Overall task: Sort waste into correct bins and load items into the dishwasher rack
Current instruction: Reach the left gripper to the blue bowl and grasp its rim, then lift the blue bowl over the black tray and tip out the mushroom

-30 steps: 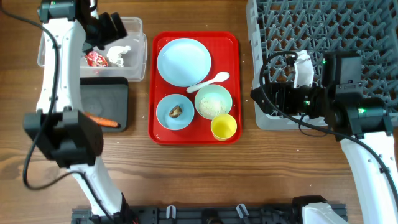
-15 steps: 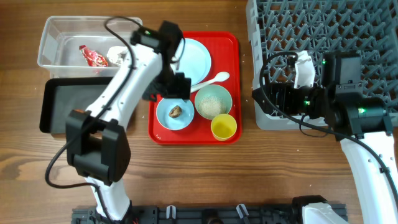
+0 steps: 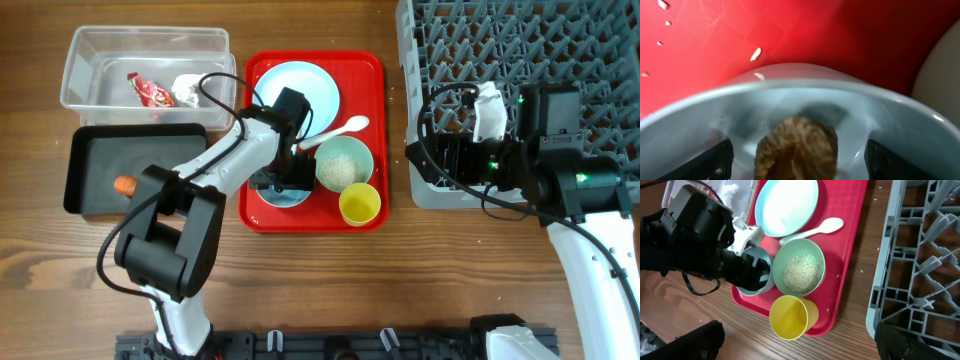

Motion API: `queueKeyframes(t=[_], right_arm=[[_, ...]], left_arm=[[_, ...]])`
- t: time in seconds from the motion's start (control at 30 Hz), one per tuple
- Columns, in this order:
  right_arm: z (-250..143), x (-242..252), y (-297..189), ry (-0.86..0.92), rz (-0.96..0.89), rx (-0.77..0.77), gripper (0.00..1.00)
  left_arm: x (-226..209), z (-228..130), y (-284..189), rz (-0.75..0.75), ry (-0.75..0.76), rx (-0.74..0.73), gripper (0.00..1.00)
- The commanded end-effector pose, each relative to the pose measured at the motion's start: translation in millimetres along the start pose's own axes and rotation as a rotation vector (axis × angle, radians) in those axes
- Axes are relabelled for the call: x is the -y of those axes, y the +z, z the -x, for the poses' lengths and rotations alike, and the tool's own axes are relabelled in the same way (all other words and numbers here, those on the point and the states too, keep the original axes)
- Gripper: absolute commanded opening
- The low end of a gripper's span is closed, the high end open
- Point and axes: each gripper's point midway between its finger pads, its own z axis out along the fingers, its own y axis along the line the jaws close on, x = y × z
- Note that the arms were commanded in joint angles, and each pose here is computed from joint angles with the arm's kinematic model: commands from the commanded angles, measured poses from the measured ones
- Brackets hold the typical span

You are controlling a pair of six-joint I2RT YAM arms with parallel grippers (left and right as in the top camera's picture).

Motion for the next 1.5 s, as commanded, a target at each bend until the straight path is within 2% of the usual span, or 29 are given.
queueKeyframes(t=[0.0, 0.1, 0.23, 0.33, 0.53, 0.63, 0.73, 0.83, 0.97, 1.07, 1.27, 1.47], right_arm=[[0.4, 2.8, 1.5, 0.009, -0.013, -0.001, 1.00], [0.1, 2.9, 1.6, 0.010, -0.013, -0.002, 1.00], [0.1, 2.9, 1.5, 0.010, -0.013, -0.003, 1.00], [0.3, 2.8, 1.5, 0.021, -0.013, -0.002, 1.00], [-0.4, 2.9, 1.5, 0.026, -0.014, -0.004, 1.00], [-0.7, 2.9, 1.5, 0.027, -0.014, -0.005, 1.00], [0.6, 2.8, 1.5, 0.024, -0.013, 0.000, 1.00], [1.9, 2.7, 1.5, 0.022, -0.012, 0.005, 1.00], [2.1, 2.6, 1.5, 0.024, -0.012, 0.006, 1.00], [2.0, 2.7, 1.5, 0.024, -0.012, 0.005, 1.00], [2.0, 2.7, 1.5, 0.024, -0.012, 0.005, 1.00], [0.2, 2.9, 1.6, 0.027, -0.013, -0.002, 1.00]], left_arm=[[-1.3, -1.6, -0.4, 0.000, -0.010, 0.005, 0.84], [2.2, 3.6, -19.1, -0.016, -0.006, 0.047, 0.85], [9.9, 13.4, -68.8, -0.064, 0.010, 0.179, 0.89], [-0.7, 9.0, -93.0, -0.024, 0.003, 0.230, 0.90], [-31.4, 0.5, -75.6, 0.061, -0.046, 0.188, 0.90], [-51.3, 2.9, -62.7, 0.059, -0.103, 0.191, 0.90], [-49.0, 6.0, -62.8, 0.002, -0.117, 0.194, 0.85], [-20.6, 0.4, -63.6, -0.057, 0.015, 0.187, 0.82], [27.7, -21.1, -59.0, -0.057, 0.282, 0.172, 0.83], [48.4, -28.9, -56.9, -0.054, 0.382, 0.180, 0.84], [60.8, -23.3, -42.2, -0.063, 0.423, 0.198, 0.85], [57.9, -24.8, -22.5, -0.047, 0.418, 0.151, 0.73]])
